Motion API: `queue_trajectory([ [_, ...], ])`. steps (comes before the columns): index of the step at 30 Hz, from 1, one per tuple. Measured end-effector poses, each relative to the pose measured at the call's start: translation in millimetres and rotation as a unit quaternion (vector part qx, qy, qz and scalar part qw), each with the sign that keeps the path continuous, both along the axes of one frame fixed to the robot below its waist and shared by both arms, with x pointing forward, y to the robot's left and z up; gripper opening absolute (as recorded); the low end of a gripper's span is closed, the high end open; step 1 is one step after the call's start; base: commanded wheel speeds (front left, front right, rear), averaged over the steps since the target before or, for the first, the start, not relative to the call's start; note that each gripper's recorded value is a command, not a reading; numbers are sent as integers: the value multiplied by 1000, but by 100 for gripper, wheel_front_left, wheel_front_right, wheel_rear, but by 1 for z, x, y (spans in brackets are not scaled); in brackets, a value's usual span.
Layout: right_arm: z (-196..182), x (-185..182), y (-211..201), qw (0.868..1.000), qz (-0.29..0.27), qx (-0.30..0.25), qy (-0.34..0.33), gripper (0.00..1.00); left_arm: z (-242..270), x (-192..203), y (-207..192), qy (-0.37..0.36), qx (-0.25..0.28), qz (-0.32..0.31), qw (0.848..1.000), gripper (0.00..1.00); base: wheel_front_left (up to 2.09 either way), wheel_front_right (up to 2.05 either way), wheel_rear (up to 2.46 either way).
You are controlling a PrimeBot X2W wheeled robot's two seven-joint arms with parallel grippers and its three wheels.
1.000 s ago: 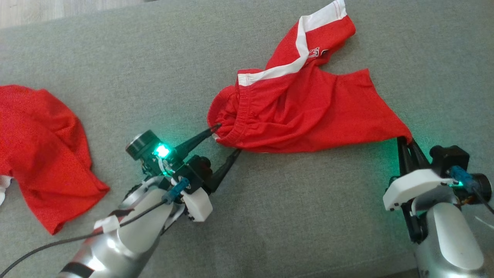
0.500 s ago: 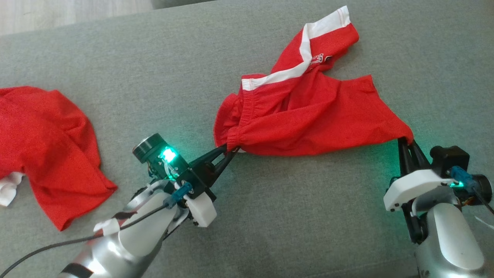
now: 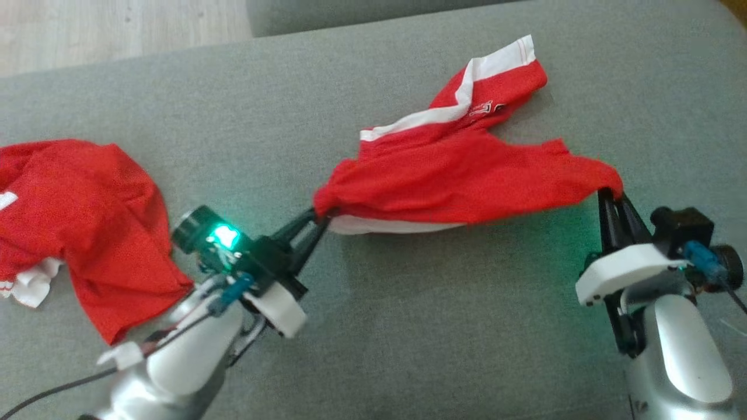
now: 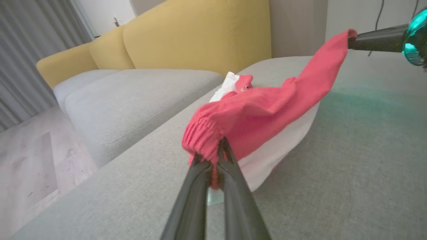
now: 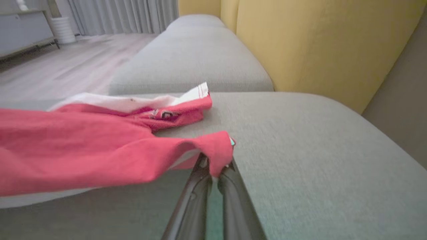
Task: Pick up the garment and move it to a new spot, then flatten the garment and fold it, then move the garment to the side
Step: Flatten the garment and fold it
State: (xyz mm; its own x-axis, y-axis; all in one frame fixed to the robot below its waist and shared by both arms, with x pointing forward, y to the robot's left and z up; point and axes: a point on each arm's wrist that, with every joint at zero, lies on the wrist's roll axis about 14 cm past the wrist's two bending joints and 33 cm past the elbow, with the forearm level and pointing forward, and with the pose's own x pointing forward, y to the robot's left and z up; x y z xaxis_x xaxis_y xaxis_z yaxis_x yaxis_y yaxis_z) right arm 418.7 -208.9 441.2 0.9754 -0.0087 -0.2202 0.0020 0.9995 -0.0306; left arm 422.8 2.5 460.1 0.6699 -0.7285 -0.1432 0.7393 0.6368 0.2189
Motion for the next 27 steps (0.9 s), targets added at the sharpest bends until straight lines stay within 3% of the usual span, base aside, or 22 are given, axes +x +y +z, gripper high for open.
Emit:
queue_trajectory([
  [5, 66, 25, 20, 996, 35, 8, -87, 0, 31, 14, 21, -34, -18, 32, 999, 0, 0, 0, 0],
  [13, 196, 46, 47, 970, 100, 9, -223, 0, 129, 44, 41, -129, -35, 58, 989, 0, 0, 0, 0],
  [20, 249, 38, 52, 956, 119, 1, -270, 0, 203, 45, 51, -192, -53, 67, 978, 0, 0, 0, 0],
  [27, 273, 14, 52, 948, 125, 6, -293, 0, 246, 20, 58, -233, -76, 72, 967, 0, 0, 0, 0],
])
